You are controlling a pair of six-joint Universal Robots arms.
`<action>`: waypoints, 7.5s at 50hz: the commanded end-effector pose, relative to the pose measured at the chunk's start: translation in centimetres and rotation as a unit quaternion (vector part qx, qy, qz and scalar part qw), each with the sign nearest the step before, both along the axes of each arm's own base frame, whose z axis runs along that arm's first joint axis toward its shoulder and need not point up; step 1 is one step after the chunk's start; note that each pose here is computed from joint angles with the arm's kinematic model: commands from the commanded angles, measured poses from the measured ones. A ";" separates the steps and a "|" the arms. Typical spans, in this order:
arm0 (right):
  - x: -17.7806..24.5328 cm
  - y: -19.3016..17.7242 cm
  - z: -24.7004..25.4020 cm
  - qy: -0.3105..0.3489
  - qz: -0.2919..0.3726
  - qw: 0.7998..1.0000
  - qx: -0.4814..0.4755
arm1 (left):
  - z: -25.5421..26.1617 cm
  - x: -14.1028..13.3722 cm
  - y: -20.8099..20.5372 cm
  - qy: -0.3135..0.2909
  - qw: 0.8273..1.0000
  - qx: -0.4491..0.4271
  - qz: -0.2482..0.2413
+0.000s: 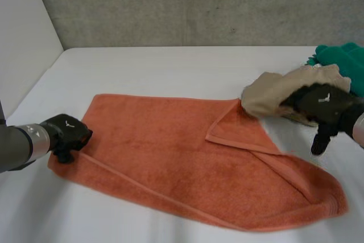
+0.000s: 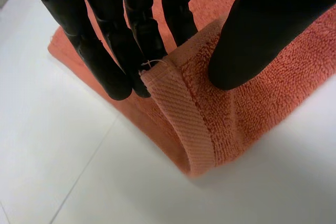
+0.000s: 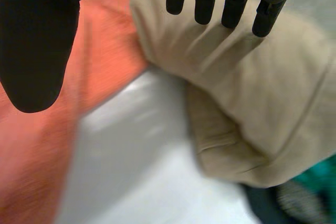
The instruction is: Fold the laundry.
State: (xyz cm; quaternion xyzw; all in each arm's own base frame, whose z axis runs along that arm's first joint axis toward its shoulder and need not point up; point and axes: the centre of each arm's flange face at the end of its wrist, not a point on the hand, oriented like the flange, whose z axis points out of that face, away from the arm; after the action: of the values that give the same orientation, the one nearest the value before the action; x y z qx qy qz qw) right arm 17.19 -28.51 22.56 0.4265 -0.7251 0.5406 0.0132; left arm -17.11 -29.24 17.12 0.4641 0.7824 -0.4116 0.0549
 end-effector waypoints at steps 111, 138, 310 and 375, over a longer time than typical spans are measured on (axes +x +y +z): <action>-14.4 -20.5 -3.1 -0.330 -0.089 0.923 -0.179 | 5.7 -3.9 1.7 0.144 0.986 -0.086 0.011; -9.5 -13.5 11.8 -0.137 -0.222 0.930 -0.260 | 7.9 -4.2 1.7 0.164 0.977 -0.135 0.005; -1.9 -7.2 -9.7 -0.133 -0.088 0.987 -0.009 | -1.8 -11.6 6.1 0.156 0.984 -0.083 0.037; -0.5 -8.3 -12.0 -0.088 -0.047 0.995 -0.008 | -1.8 -9.0 4.4 0.116 0.984 -0.120 0.057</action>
State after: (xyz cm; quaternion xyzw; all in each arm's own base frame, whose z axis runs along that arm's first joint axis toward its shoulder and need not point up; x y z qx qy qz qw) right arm 16.97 -36.16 10.70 0.3445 -0.7391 0.5780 -0.0320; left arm -25.30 -25.68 15.04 0.3587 0.7546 -0.5453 0.0680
